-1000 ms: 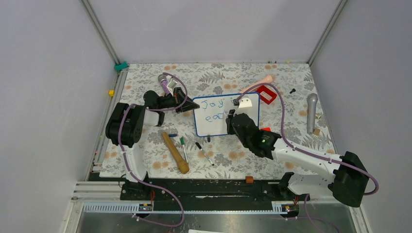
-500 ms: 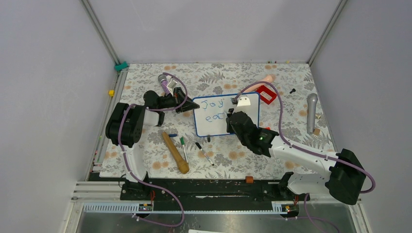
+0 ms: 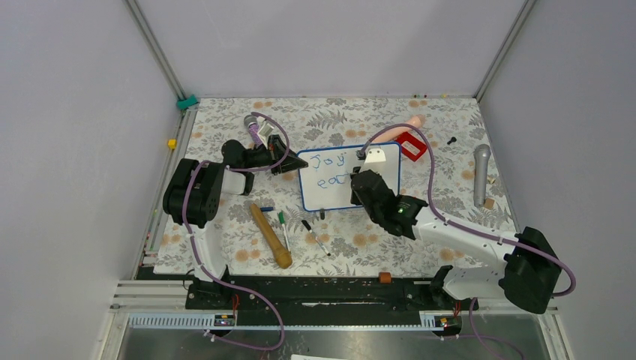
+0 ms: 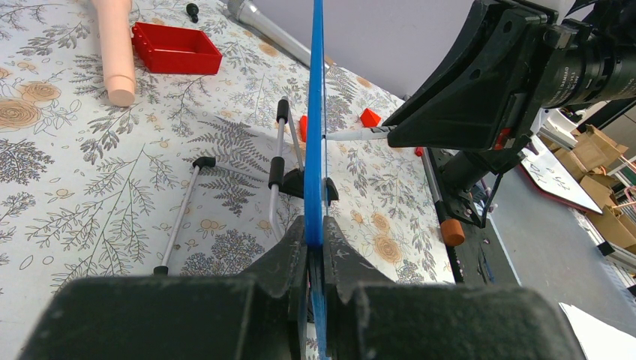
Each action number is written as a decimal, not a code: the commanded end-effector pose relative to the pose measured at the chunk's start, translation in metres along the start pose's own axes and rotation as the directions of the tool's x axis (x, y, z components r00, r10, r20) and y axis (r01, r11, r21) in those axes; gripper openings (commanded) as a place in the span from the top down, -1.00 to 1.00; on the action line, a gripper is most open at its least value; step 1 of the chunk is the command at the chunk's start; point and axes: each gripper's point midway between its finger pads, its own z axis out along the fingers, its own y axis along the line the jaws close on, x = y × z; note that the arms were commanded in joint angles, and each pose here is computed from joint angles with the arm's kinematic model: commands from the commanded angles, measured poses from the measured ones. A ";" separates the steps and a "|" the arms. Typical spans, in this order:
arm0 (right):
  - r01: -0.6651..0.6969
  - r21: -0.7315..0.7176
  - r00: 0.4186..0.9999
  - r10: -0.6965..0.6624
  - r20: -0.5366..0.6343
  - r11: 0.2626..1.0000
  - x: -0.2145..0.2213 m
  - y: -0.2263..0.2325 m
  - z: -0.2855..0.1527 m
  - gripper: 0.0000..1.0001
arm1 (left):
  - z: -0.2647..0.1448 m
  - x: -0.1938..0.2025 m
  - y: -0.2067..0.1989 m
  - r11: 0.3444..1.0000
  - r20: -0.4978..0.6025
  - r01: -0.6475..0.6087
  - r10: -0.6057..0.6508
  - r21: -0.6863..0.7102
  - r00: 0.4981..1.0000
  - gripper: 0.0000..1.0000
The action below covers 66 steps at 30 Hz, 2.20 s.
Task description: Write a sentence on the whiteboard
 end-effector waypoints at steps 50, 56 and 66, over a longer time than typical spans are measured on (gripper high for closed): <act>-0.014 0.036 1.000 0.015 -0.026 0.999 -0.014 -0.001 0.000 1.00 | -0.003 0.031 -0.014 0.991 -0.096 -0.080 0.091 0.112 0.991 1.00; 0.007 0.033 0.997 -0.005 -0.075 0.999 -0.004 -0.002 -0.001 1.00 | -0.003 0.030 -0.014 0.990 -0.097 -0.081 0.092 0.114 0.991 1.00; 0.055 0.003 0.998 -0.055 -0.023 0.998 -0.038 0.014 0.004 1.00 | -0.004 0.030 -0.014 0.990 -0.097 -0.082 0.093 0.113 0.991 1.00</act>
